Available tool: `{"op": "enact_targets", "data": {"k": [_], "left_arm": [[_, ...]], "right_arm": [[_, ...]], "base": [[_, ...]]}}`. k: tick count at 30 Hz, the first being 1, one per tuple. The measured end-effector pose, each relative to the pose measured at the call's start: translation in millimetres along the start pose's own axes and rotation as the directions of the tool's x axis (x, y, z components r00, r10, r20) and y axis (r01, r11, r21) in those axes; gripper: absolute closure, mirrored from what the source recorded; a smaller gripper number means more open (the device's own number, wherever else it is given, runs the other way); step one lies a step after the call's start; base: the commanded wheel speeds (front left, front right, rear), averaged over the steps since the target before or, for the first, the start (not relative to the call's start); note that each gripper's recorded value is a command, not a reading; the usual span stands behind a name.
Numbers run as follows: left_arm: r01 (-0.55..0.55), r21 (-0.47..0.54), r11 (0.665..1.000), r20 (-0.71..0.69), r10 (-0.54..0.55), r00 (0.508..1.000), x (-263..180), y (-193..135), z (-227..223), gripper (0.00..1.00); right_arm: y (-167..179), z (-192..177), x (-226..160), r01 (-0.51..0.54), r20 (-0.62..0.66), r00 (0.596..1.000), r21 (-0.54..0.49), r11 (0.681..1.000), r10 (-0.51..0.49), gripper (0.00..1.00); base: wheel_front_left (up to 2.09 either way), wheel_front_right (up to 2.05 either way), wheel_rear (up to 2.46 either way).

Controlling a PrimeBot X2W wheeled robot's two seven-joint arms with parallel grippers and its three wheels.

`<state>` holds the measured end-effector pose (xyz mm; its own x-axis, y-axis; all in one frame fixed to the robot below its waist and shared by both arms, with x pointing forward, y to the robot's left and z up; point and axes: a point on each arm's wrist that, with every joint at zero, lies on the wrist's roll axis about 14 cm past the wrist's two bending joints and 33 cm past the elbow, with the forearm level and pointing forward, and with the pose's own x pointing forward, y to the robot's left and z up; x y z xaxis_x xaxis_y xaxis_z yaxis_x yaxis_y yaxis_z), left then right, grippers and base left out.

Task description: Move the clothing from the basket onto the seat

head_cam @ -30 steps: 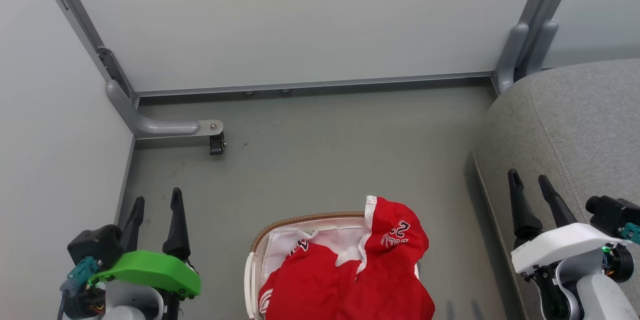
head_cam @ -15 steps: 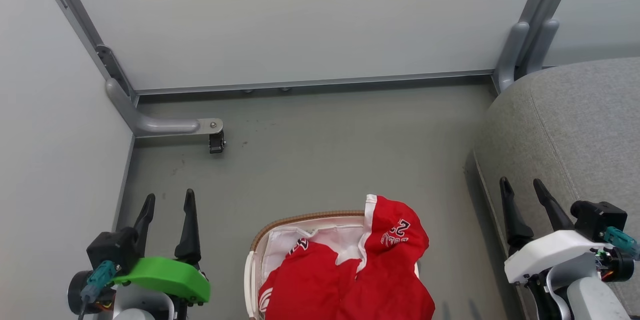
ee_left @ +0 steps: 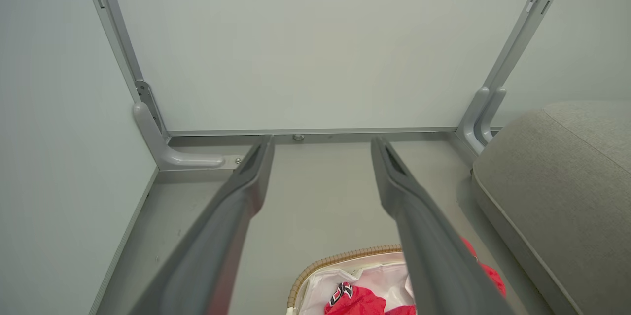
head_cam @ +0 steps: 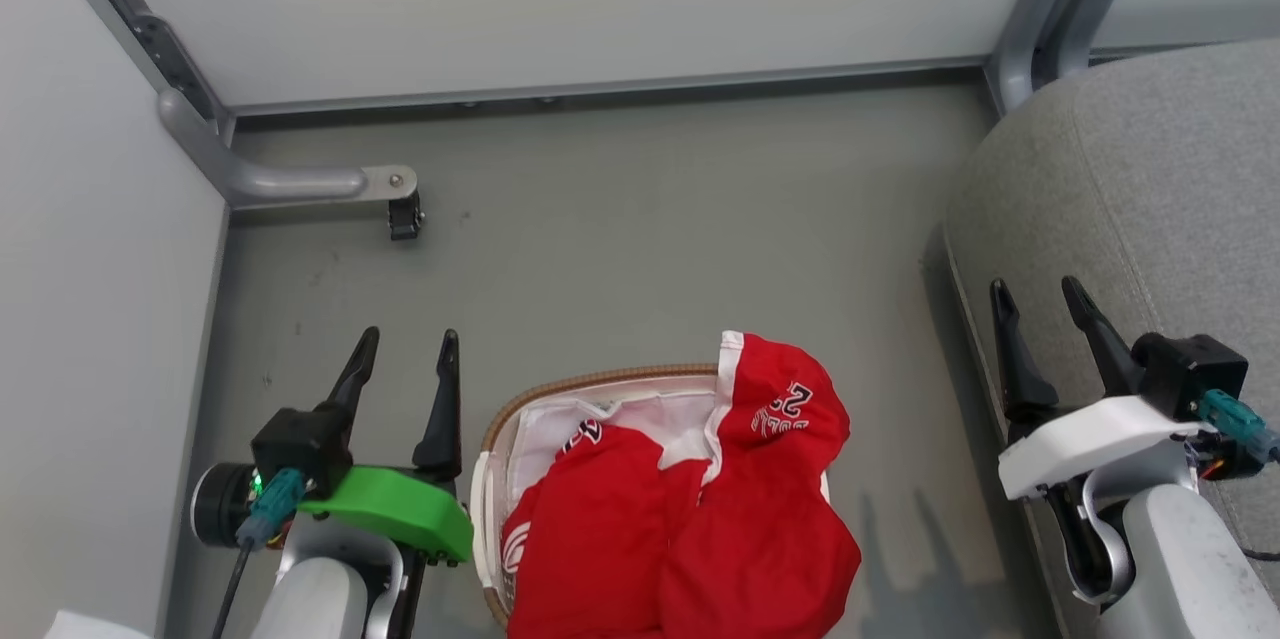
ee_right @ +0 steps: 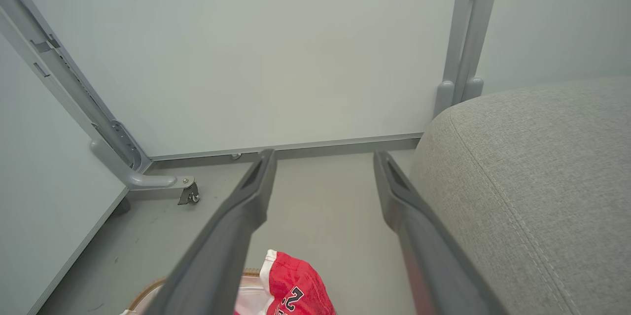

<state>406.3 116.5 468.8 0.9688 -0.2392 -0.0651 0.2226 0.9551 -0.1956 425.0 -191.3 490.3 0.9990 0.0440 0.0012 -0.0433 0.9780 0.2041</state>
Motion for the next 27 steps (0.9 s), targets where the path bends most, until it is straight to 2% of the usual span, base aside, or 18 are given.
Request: {"op": "enact_targets", "data": {"k": [8, 15, 22, 27], "left_arm": [[0.116, 0.018, 0.993, -0.144, -0.112, 0.983, 45.1, -24.8, -53.8, 0.00], [0.211, 0.044, 0.976, -0.329, -0.186, 0.926, 75.3, -35.6, -124.8, 0.00], [0.347, 0.092, 0.933, -0.511, -0.255, 0.821, 91.6, -41.1, -200.9, 0.00], [0.437, 0.103, 0.894, -0.663, -0.266, 0.699, 81.4, -32.3, -265.8, 0.00]], "right_arm": [[-1.9, -11.6, 30.2, -0.016, -0.007, 1.000, -0.045, 0.999, 0.016, 0.00], [-4.0, -35.3, 54.3, -0.033, -0.038, 0.999, -0.079, 0.996, 0.030, 0.00], [-1.3, -67.2, 78.4, -0.074, -0.079, 0.995, -0.122, 0.990, 0.064, 0.00], [-2.3, -105.8, 81.8, -0.097, -0.153, 0.985, -0.139, 0.985, 0.075, 0.00]], "base": [[0.00, 0.00, 0.00], [0.00, 0.00, 0.00], [0.00, 0.00, 0.00], [0.00, 0.00, 0.00]]}}
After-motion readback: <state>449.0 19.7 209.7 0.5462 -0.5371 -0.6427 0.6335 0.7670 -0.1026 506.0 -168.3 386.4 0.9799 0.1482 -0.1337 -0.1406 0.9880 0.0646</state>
